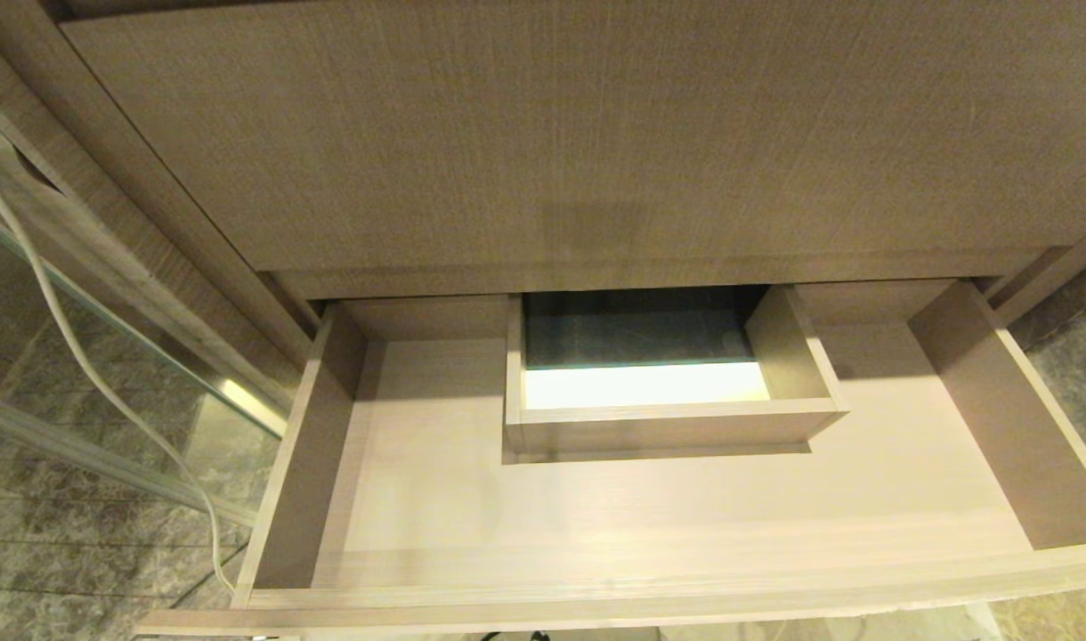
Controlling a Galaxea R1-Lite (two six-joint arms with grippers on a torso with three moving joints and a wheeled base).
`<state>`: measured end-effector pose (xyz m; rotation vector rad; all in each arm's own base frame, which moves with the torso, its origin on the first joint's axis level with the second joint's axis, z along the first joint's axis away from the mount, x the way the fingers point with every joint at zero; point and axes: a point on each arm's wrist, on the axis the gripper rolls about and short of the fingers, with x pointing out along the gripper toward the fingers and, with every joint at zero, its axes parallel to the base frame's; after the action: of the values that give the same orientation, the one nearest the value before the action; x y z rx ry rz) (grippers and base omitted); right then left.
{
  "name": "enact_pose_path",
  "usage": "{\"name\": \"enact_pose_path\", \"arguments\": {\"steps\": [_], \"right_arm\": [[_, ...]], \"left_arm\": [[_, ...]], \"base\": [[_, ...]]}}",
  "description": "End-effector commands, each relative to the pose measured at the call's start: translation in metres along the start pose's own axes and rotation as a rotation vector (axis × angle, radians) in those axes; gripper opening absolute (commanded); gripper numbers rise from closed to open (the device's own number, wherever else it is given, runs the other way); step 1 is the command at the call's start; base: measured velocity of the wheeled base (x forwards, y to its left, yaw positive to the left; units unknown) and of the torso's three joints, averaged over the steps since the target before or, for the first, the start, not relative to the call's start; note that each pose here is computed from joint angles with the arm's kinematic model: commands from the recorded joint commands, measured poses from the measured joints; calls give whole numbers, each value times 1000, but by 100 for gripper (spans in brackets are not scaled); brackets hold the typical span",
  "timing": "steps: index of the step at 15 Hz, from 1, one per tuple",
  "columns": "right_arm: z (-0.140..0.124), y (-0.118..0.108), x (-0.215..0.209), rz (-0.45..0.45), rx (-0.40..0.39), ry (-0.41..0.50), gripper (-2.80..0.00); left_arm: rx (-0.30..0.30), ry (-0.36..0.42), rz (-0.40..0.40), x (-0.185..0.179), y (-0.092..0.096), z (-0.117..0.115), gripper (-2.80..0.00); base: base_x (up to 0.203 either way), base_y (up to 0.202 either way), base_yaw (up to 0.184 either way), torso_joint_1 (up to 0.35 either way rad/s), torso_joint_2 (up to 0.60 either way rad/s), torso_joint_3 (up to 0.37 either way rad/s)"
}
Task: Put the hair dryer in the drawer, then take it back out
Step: Pick up the hairdryer
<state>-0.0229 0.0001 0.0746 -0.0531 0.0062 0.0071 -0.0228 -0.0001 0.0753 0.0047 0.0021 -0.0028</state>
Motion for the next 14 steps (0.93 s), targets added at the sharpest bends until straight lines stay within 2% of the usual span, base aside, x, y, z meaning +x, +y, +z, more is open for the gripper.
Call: {"name": "enact_pose_path", "arguments": {"steps": [1, 10, 14], "right_arm": [[0, 0, 0, -1, 4, 2, -280], [0, 0, 0, 3, -2, 3, -280], [0, 0, 0, 1, 1, 0, -280]], "left_arm": [[0, 2, 0, 0, 0, 0, -280], [0, 2, 0, 0, 0, 0, -280], [0, 2, 0, 0, 0, 0, -280]], "base": [[0, 0, 0, 0, 0, 0], [0, 0, 0, 1, -16, -7], [0, 0, 0, 117, -239, -239]]}}
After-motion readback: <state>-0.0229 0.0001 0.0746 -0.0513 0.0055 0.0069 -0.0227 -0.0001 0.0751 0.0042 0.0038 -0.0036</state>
